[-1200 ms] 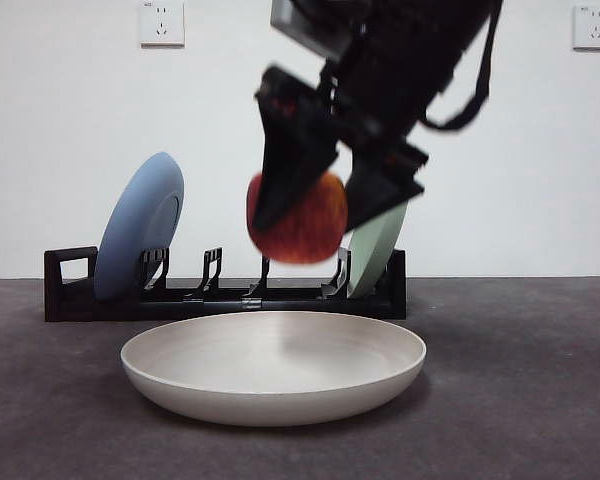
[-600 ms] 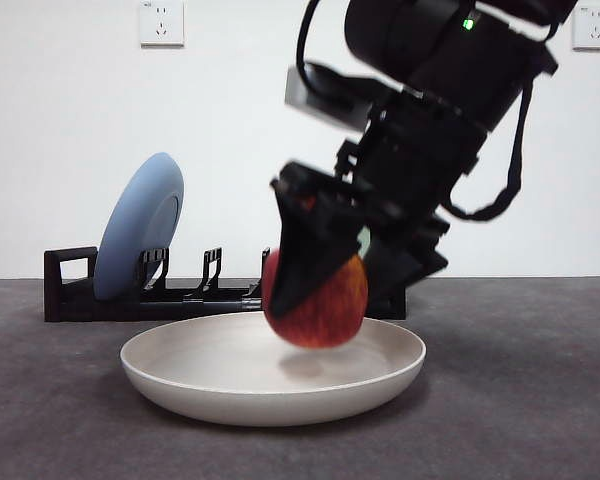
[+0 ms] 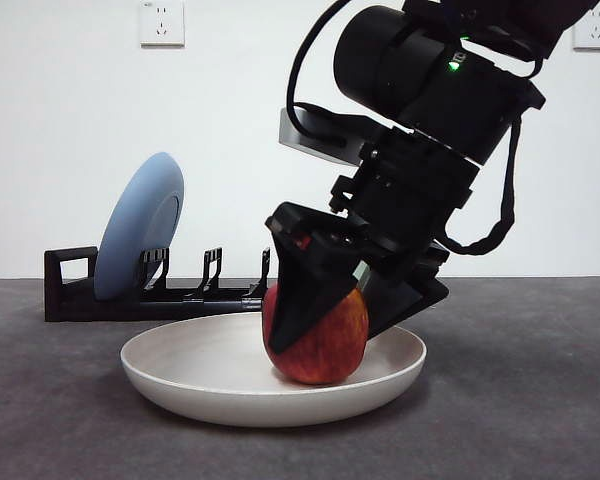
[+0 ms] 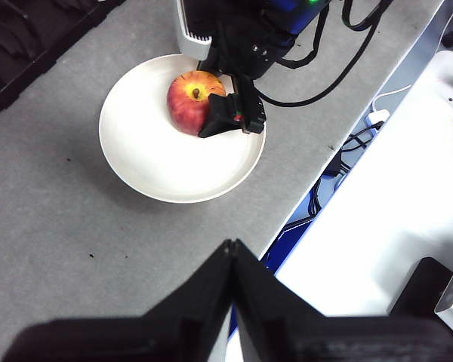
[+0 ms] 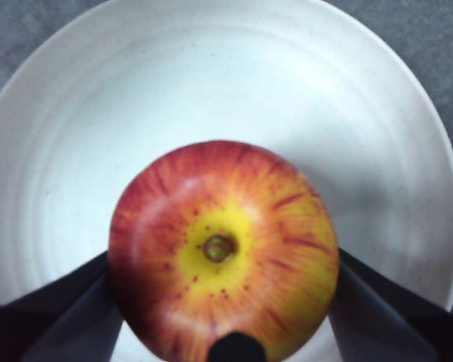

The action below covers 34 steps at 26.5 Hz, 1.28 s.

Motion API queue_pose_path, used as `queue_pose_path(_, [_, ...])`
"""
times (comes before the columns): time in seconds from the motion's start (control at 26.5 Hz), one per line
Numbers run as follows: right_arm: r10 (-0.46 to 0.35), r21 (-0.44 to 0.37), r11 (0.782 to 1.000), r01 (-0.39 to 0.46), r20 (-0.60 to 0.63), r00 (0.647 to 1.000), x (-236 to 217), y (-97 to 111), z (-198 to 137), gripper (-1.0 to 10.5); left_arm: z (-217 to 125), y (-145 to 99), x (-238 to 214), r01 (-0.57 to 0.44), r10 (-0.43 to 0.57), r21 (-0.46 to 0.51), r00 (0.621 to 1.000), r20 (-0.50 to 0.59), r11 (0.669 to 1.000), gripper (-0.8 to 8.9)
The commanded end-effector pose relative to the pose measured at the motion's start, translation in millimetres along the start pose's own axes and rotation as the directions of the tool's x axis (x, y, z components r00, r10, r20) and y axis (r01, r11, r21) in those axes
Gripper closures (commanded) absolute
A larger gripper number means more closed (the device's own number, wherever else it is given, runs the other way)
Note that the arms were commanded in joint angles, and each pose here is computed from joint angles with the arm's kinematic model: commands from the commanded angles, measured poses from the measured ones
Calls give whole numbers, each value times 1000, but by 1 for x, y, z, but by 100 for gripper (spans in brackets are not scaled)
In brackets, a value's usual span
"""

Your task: Take the yellow plate from the plate rack,put the plate on the table,take the apple from the table,put the apple in the plate

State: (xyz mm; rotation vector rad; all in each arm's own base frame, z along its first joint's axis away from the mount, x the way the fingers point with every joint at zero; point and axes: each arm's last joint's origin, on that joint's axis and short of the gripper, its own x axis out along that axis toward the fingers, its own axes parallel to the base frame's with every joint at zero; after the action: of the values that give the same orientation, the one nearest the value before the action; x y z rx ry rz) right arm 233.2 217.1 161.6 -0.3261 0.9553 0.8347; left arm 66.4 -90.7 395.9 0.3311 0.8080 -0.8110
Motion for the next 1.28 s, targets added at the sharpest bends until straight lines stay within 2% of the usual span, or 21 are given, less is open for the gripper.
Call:
queue_pose_path(0.04, [-1, 20, 1000, 3, -83, 997, 9, 0, -11, 874, -1, 0, 0, 2, -2, 16, 1000, -2, 1000, 820])
queue_pose_path(0.11, [-1, 22, 1000, 3, -84, 996, 10, 0, -11, 686, -1, 0, 0, 2, -2, 16, 1000, -1, 1000, 820])
queue_pose_path(0.19, [2, 27, 1000, 0, -72, 997, 9, 0, -10, 450, -1, 0, 0, 2, -2, 16, 1000, -1, 1000, 820])
queue_pose_path(0.23, [2, 38, 999, 1, -67, 998, 9, 0, -9, 390, -1, 0, 0, 2, -2, 16, 1000, -1, 1000, 820])
queue_pose_path(0.3, [2, 54, 999, 1, -60, 998, 8, 0, -7, 346, -1, 0, 0, 2, -2, 16, 1000, -2, 1000, 820])
queue_pose_path(0.53, [42, 88, 995, -40, -22, 999, 0, 2, 6, 347, -1, 0, 0, 2, -2, 16, 1000, -2, 1000, 820])
queue_pose_path(0.68, [39, 89, 995, -38, -8, 999, -17, 4, 22, 348, -1, 0, 0, 2, -2, 16, 1000, -3, 1000, 820])
queue_pose_path(0.91, [-16, 81, 997, 18, -22, 1000, -57, 8, 34, 349, -1, 0, 0, 2, -2, 16, 1000, -3, 1000, 820])
queue_pose_path(1.13, [-70, 66, 995, 75, -74, 995, -114, 15, 22, 354, -1, 0, 0, 2, -2, 31, 1000, -3, 1000, 820])
queue_pose_path(1.17, [-70, 66, 995, 75, -71, 995, -123, 17, 20, 363, -1, 0, 0, 2, -2, 34, 1000, -3, 999, 820])
queue_pose_path(1.28, [-58, 68, 996, 61, -41, 997, -157, 23, 9, 486, -1, 0, 0, 2, -2, 45, 1000, -1, 999, 820])
